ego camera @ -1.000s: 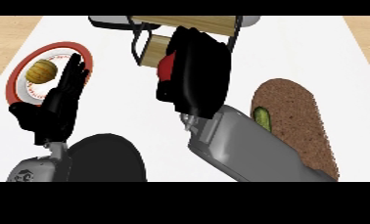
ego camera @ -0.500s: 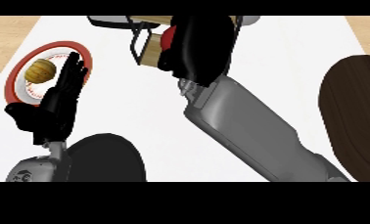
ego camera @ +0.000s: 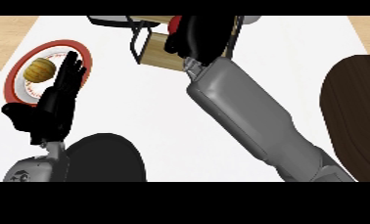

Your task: Pick the tomato from the placemat and place it in the tiered shelf

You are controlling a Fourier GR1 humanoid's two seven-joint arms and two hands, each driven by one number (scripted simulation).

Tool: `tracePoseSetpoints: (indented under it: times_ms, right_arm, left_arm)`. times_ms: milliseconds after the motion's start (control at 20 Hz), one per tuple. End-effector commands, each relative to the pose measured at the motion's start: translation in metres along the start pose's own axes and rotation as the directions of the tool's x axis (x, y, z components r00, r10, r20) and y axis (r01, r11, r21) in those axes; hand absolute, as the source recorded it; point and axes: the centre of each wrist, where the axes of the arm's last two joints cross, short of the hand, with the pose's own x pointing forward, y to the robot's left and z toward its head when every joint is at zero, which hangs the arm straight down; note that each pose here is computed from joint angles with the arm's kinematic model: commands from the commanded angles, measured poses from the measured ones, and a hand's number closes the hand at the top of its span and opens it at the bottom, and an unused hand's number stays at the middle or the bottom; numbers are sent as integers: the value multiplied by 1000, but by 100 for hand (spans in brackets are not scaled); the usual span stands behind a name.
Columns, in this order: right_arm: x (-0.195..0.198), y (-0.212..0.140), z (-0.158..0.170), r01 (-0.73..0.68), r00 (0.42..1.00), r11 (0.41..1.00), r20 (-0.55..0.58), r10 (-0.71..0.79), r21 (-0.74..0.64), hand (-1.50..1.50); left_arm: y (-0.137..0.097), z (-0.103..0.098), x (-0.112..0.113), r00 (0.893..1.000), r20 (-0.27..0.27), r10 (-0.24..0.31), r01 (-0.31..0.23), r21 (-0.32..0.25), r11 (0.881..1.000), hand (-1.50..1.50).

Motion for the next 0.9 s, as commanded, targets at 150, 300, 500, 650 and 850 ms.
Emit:
tracePoseSetpoints:
  times_ms: [150, 300, 500, 650, 850]
  right_arm:
    - [1, 19, -10, 114, 973, 991, -192, -125, -70, 150]
    - [-3, 27, -23, 112, 971, 991, -203, -124, -67, 150]
    - [-15, 30, -38, 194, 948, 976, -234, -213, -103, 150]
    - [-34, 45, -45, 227, 925, 969, -290, -246, -100, -150]
    - [-34, 53, -50, 219, 929, 975, -297, -219, -32, -150]
  left_arm:
    - [-13, 4, 12, 1000, 6, 13, -13, -28, 1000, 0]
    - [-11, 2, 2, 1000, 8, 6, -6, -3, 1000, 0]
    - [8, 2, 1, 1000, -6, 1, -1, -7, 1000, 0]
    - [-3, -1, 7, 1000, 8, 7, -7, -9, 1000, 0]
    - [-15, 9, 5, 1000, 13, 7, -7, -4, 1000, 0]
